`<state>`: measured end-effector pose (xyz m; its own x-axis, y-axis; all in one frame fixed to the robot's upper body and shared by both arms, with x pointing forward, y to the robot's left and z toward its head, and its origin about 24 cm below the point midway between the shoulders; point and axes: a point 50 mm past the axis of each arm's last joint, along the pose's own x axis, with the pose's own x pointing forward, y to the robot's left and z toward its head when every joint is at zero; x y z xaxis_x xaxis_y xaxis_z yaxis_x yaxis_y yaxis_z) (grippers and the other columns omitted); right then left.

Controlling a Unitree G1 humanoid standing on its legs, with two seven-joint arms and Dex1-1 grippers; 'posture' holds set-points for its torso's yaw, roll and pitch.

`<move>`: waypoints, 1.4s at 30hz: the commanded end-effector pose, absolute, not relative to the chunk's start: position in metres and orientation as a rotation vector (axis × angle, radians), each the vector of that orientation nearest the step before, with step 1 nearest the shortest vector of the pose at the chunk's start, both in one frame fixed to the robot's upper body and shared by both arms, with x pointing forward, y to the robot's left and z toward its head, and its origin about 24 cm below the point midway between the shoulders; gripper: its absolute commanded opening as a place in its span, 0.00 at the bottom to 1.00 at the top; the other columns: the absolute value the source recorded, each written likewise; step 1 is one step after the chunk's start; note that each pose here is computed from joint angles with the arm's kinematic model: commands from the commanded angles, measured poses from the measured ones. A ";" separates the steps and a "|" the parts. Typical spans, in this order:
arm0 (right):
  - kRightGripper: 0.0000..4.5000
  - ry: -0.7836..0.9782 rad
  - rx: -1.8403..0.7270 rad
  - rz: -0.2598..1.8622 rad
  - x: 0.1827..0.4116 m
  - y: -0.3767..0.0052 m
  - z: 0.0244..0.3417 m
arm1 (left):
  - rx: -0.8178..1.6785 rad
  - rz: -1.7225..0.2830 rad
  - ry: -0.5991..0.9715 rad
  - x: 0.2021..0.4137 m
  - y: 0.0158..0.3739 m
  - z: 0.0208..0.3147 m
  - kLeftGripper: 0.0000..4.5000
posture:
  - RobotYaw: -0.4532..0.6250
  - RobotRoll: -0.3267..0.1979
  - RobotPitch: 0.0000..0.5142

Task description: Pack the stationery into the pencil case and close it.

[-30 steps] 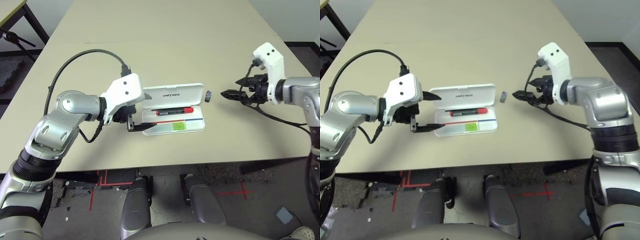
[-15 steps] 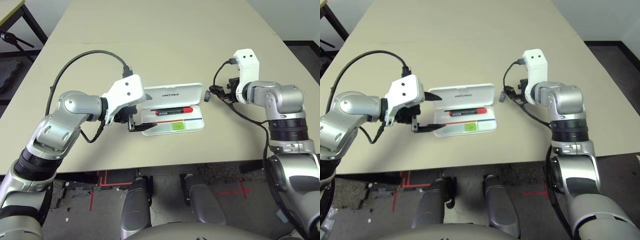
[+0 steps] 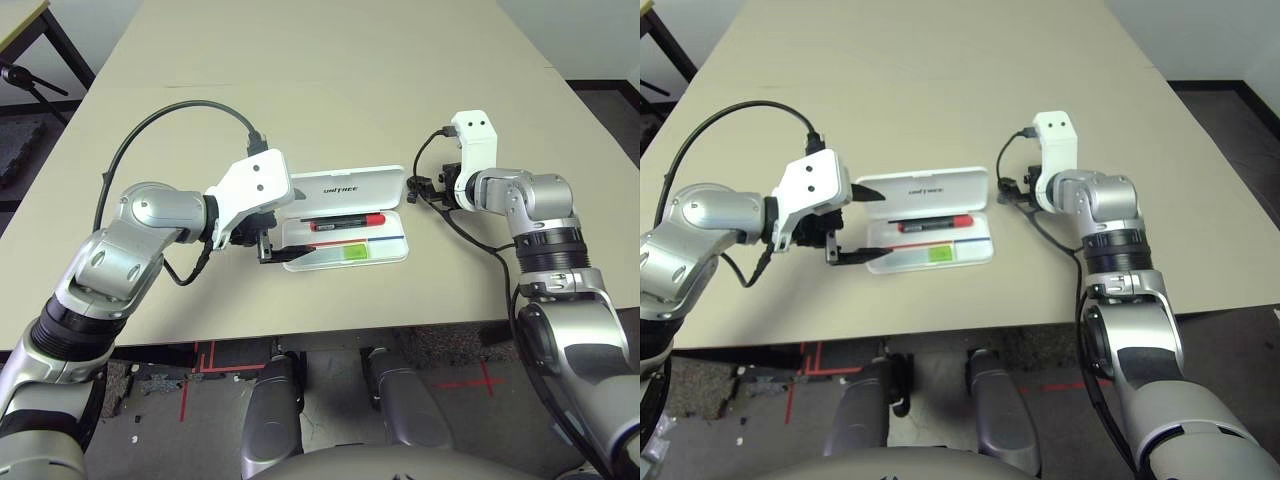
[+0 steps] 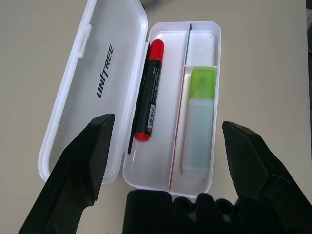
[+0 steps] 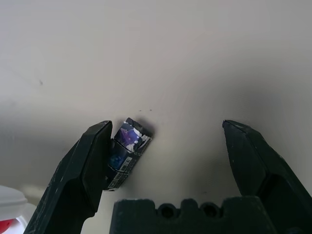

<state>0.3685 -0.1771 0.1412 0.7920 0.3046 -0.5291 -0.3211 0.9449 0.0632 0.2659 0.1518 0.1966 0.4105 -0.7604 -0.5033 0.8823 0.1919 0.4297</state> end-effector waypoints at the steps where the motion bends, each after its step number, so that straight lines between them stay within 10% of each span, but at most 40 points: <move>1: 0.97 0.637 -0.049 0.363 0.364 -0.179 0.131 | 0.754 -1.172 0.192 0.266 0.148 0.197 1.00 | 0.34 0.62 0.37; 14: 0.01 0.604 -0.136 0.415 0.358 -0.209 0.148 | 0.756 -1.174 0.188 0.268 0.147 0.196 1.00 | 0.33 0.62 0.37; 28: 0.01 0.407 -0.526 0.847 0.342 -0.235 0.171 | 0.749 -1.174 0.186 0.268 0.146 0.193 1.00 | 0.33 0.62 0.37; 34: 0.01 0.459 -0.431 0.654 0.354 -0.236 0.176 | 0.748 -1.173 0.187 0.269 0.146 0.193 1.00 | 0.33 0.62 0.37; 42: 0.56 0.500 -0.129 0.406 0.365 -0.209 0.170 | 0.749 -1.172 0.192 0.269 0.146 0.191 1.00 | 0.33 0.62 0.37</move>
<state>0.3649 -0.2098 0.1658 0.7829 0.3833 -0.4901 -0.4727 0.8786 -0.0681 0.2706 0.1479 0.1936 0.4084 -0.7649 -0.4982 0.8833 0.1934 0.4271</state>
